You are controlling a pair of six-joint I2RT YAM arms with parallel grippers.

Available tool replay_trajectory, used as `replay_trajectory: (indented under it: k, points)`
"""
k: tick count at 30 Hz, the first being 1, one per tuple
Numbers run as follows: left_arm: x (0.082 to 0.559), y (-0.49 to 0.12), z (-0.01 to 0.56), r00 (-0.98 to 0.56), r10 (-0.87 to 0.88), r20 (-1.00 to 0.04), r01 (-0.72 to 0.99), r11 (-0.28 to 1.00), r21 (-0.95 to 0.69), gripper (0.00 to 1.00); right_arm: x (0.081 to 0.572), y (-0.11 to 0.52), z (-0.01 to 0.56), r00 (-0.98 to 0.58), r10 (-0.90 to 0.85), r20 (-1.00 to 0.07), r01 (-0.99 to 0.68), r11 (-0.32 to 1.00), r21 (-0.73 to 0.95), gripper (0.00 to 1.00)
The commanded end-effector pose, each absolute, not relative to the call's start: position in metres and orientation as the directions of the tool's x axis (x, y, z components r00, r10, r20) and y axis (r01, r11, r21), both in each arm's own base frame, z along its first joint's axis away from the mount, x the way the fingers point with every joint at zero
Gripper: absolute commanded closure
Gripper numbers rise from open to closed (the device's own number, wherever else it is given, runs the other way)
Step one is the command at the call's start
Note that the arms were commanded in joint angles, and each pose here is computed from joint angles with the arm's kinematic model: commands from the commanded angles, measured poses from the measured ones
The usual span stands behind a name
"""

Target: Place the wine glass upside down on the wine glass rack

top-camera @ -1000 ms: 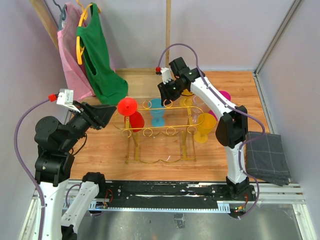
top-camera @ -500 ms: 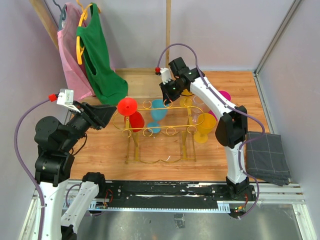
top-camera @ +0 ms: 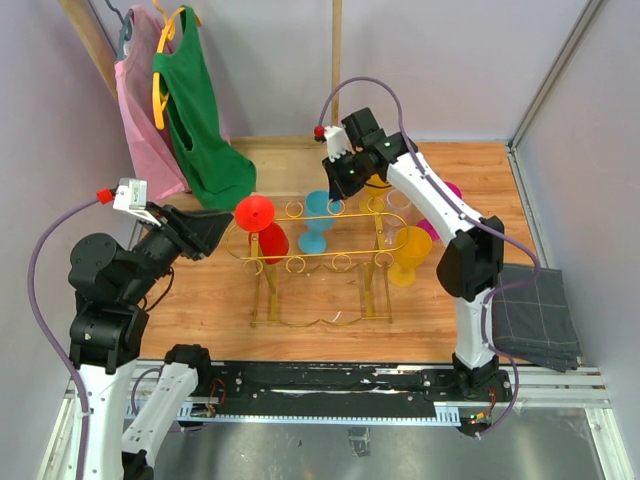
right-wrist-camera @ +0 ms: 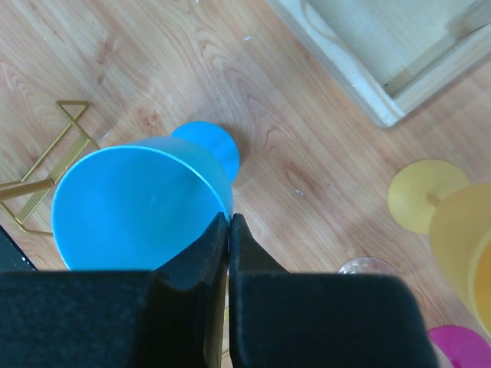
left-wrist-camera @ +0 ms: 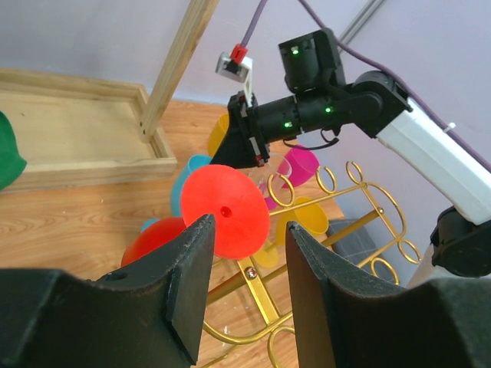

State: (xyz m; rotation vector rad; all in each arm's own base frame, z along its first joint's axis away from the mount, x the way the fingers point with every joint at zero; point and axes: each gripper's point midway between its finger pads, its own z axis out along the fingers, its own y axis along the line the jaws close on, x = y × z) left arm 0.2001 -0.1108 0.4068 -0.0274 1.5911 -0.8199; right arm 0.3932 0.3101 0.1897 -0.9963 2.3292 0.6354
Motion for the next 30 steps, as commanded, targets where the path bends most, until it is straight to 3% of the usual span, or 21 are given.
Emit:
replay_trajectory:
  k: [1,17,30]
  points:
    - [0.194,-0.110,0.414,-0.190,-0.459,-0.868,0.446,0.747,-0.493,0.53,0.393,0.306,0.240,-0.524,-0.460,-0.717,-0.752,0.645,0.136,0.99]
    - [0.197,-0.110,0.414,-0.189,-0.457,-0.869,0.443,0.750,-0.491,0.53,0.396,0.270,0.338,-0.328,-0.280,-0.902,-0.634,0.773,-0.010,0.99]
    - [0.207,-0.101,0.420,-0.139,-0.464,-0.875,0.410,0.777,-0.477,0.54,0.342,0.208,0.448,0.060,0.021,-0.998,-0.492,0.870,-0.011,0.99]
